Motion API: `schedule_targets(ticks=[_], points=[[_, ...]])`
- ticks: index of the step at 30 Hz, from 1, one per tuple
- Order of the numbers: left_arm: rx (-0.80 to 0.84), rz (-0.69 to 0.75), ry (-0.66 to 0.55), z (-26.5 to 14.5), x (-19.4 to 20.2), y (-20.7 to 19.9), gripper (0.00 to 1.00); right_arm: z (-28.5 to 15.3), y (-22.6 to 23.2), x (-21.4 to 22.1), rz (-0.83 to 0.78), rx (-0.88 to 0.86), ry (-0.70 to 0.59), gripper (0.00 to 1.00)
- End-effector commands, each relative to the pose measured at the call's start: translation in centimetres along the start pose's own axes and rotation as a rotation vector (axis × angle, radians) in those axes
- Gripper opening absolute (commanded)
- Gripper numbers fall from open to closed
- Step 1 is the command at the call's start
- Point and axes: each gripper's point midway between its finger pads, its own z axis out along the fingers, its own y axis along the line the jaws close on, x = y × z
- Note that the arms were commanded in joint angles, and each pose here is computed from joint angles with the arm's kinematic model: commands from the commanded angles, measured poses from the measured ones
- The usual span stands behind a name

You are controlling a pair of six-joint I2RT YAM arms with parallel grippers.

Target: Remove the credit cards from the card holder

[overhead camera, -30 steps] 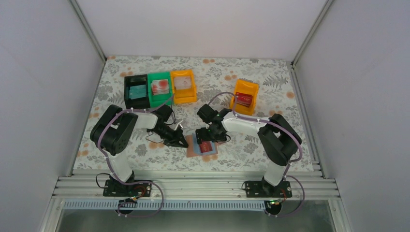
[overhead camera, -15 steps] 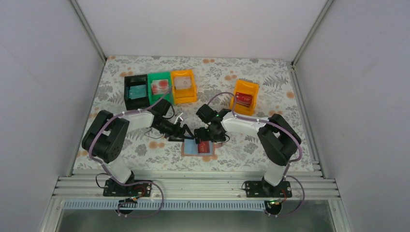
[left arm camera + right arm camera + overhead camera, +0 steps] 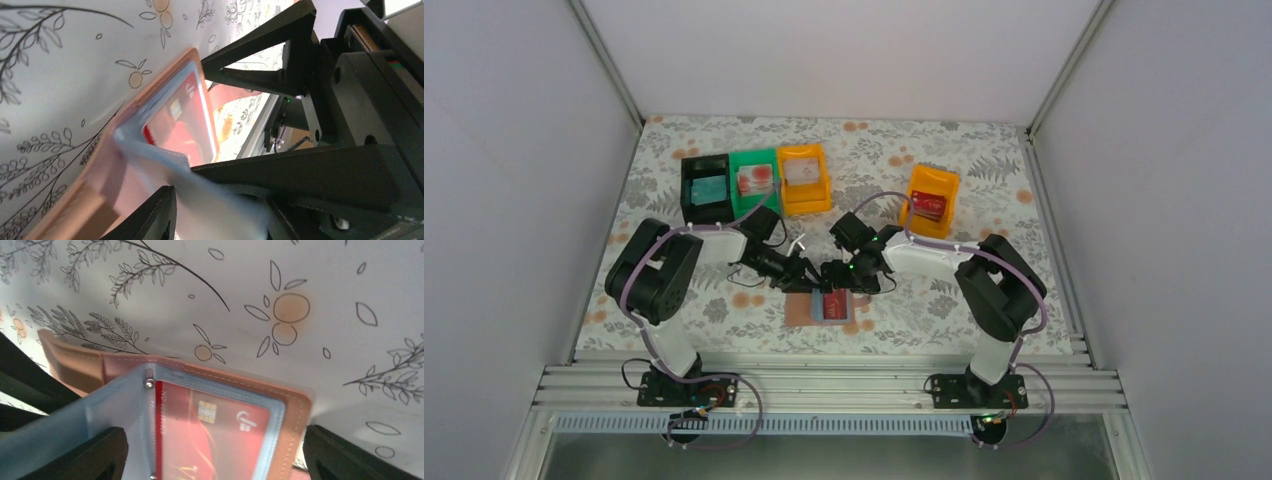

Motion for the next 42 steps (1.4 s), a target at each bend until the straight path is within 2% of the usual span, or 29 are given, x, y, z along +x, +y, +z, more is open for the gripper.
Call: schedule_targets(ticks=[1, 3, 4, 7, 10, 17, 22, 24, 26, 29, 35, 39, 42], points=[[-0.09, -0.063, 0.026, 1.1, 0.8, 2.8, 0.36, 2.9, 1.5, 1.5, 0.018, -0.145, 0.093, 0.81], [-0.094, -0.069, 0.028, 1.1, 0.8, 3.0, 0.34, 2.7, 1.6, 1.2, 0.024, -0.16, 0.092, 0.69], [-0.097, -0.07, 0.027, 1.0, 0.8, 3.0, 0.34, 2.7, 1.5, 1.2, 0.028, -0.158, 0.093, 0.67], [-0.132, -0.086, 0.017, 0.6, 0.7, 3.6, 0.39, 2.5, 1.2, 1.1, 0.04, -0.153, 0.099, 0.68], [-0.211, -0.117, 0.006, -0.1, 0.7, 5.0, 0.39, 2.3, 1.2, 1.0, 0.042, -0.147, 0.1, 0.69], [-0.25, -0.137, 0.029, 0.2, 1.1, 5.9, 0.31, 1.7, 2.1, 0.3, 0.027, -0.164, 0.09, 0.68], [-0.239, -0.132, 0.031, 0.2, 1.1, 5.7, 0.06, 1.4, 1.9, 0.4, 0.026, -0.168, 0.089, 0.66], [-0.227, -0.121, 0.03, 0.2, 1.0, 5.4, 0.03, 0.9, 1.7, 0.3, 0.012, -0.179, 0.075, 0.66], [-0.208, -0.097, 0.025, 0.2, 0.7, 4.8, 0.02, -0.2, 1.7, -0.1, -0.012, -0.205, 0.05, 0.66], [-0.188, -0.035, 0.008, -0.2, -0.1, 3.5, 0.02, -3.0, 2.5, -0.5, -0.083, -0.335, 0.002, 0.66], [-0.124, 0.112, -0.05, -1.3, -1.6, -0.2, 0.02, -4.5, 2.6, 1.7, -0.175, -0.524, 0.037, 0.67], [-0.057, 0.181, -0.063, -1.7, -1.7, -2.1, 0.02, -3.7, 0.8, 1.3, -0.173, -0.494, 0.03, 0.67], [-0.015, 0.301, -0.069, -2.4, -2.2, -4.5, 0.02, -6.4, 0.5, -0.2, -0.206, -0.516, -0.044, 0.72]])
